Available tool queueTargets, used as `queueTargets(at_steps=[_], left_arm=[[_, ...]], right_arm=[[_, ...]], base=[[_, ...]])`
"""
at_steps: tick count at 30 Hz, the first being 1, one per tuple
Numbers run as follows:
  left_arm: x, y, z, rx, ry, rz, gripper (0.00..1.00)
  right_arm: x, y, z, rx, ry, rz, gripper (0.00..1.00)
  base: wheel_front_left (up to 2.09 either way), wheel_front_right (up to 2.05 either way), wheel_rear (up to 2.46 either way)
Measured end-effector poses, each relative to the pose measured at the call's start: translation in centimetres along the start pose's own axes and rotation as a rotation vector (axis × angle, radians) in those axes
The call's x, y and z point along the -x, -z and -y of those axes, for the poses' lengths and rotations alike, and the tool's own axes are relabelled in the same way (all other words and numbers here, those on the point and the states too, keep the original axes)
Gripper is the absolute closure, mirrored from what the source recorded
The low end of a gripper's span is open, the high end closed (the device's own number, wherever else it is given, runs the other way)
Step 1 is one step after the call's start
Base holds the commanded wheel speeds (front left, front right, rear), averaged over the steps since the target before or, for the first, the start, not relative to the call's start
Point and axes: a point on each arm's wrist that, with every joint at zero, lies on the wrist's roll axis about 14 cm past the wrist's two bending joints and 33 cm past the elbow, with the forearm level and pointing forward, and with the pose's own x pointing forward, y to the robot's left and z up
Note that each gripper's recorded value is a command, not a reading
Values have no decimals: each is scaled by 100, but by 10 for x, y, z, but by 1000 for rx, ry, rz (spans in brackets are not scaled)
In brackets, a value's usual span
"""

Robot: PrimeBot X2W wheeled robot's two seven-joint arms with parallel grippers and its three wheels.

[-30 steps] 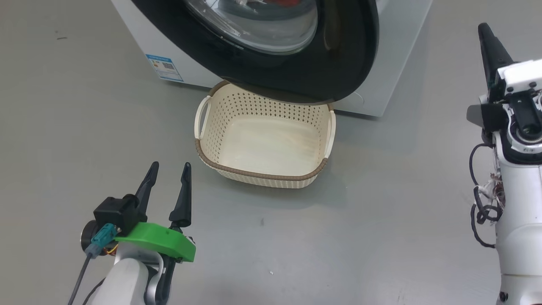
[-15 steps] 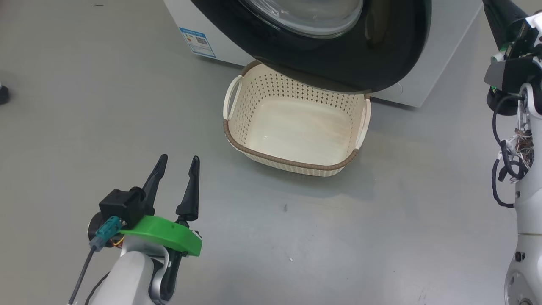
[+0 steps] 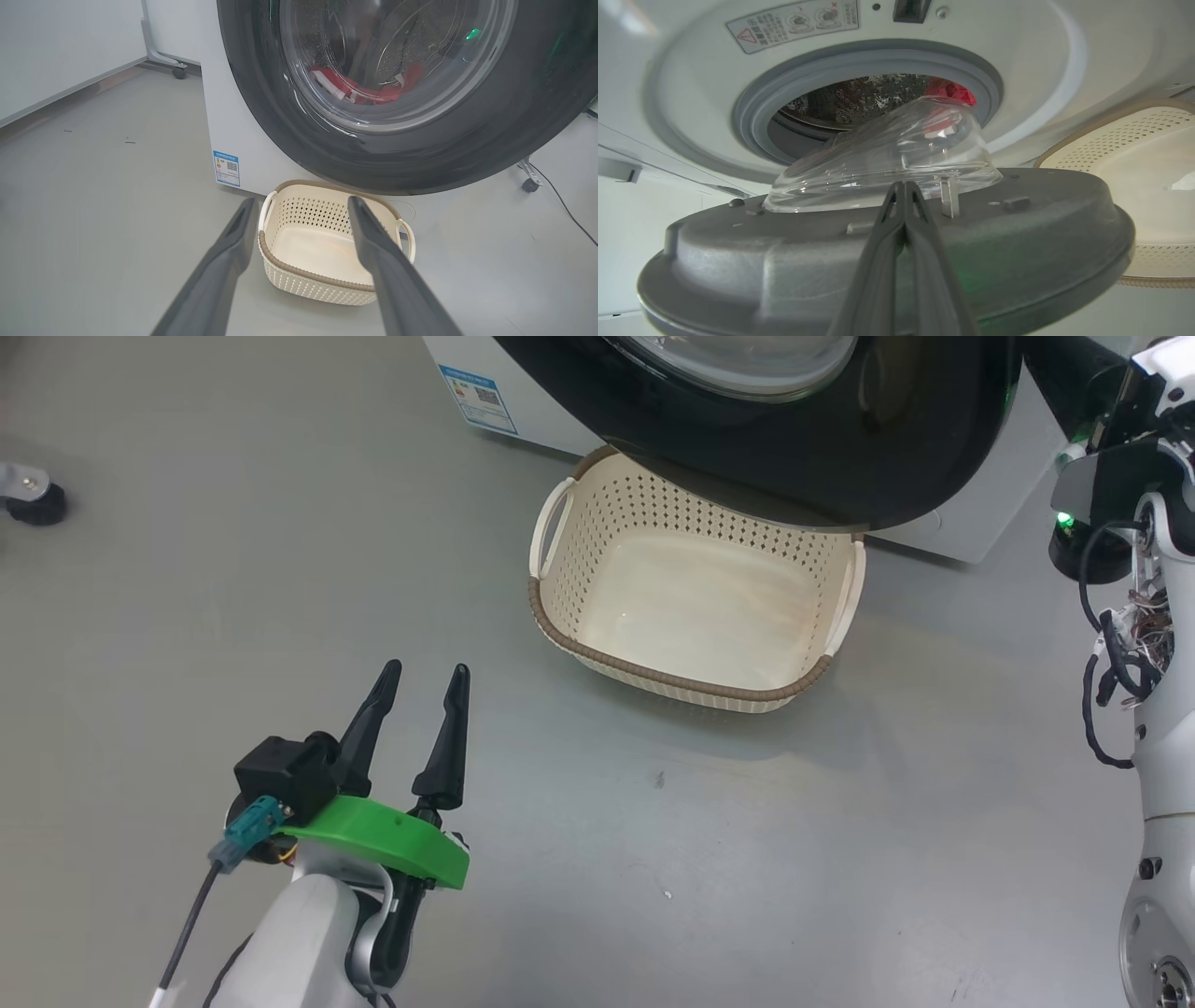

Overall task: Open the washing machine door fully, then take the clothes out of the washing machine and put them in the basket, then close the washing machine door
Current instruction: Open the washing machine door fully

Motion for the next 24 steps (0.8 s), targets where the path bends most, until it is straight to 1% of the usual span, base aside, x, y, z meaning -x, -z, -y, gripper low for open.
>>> queueTargets(at_steps=[4, 10, 18, 24], left_arm=[[2, -1, -4, 4, -15, 4, 0], [4, -4, -6, 4, -22, 10, 0], [8, -8, -6, 3, -28, 22, 0], [11, -15, -4, 5, -24, 41, 0]], right_arm=[[-7, 10, 10, -37, 27, -43, 100], [-12, 19, 10, -72, 32, -93, 100], [-12, 29, 8, -93, 39, -134, 100], [-9, 47, 5, -93, 55, -202, 100]], base=[[0, 0, 0], [0, 0, 0], [0, 0, 0], [0, 0, 0]])
